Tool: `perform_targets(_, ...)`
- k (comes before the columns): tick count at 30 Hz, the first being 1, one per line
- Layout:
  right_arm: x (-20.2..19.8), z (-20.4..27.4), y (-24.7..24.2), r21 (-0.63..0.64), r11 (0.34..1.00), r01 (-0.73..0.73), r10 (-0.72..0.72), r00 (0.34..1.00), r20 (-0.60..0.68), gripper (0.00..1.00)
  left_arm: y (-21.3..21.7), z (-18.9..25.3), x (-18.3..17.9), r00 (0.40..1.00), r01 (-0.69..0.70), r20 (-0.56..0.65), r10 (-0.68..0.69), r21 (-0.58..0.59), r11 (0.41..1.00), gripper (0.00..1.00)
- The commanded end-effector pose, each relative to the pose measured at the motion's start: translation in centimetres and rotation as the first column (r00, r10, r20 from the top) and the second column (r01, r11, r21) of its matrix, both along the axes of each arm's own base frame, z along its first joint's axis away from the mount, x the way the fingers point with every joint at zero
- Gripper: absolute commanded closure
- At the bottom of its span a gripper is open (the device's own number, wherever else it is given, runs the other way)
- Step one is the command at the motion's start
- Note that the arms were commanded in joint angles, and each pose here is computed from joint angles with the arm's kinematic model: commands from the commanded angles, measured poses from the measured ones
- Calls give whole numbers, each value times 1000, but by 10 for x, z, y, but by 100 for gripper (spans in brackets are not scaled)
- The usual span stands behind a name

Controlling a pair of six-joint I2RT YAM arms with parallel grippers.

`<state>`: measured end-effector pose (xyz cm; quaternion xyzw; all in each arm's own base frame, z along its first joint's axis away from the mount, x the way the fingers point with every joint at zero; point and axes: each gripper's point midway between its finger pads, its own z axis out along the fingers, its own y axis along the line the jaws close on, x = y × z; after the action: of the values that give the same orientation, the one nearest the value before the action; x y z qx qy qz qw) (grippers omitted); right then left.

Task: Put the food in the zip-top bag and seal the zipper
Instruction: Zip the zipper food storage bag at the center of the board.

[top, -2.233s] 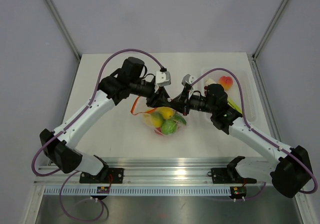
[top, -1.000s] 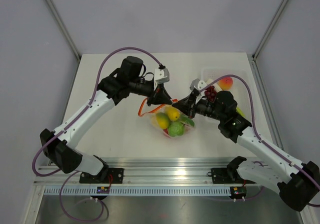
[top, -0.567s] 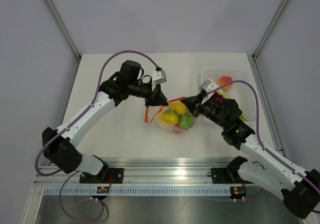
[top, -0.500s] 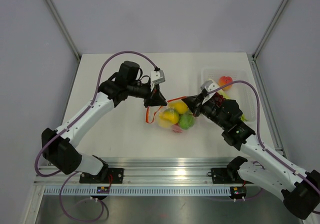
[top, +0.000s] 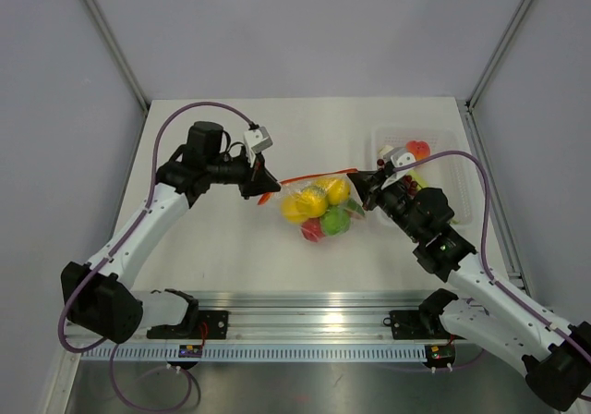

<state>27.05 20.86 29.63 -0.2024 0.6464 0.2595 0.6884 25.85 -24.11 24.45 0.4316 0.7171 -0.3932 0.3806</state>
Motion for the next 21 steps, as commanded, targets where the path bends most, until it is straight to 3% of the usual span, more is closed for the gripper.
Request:
perform_targets(1,13,62,-24,130,984,125,-143,979,145,100,28,-4,12,992,-126,16,125,33,992,100)
perform_targets(21,40,51,-18,171,970,174,-194,975,109,100,90,-31,57,907,-415,-47,419,83,906,100)
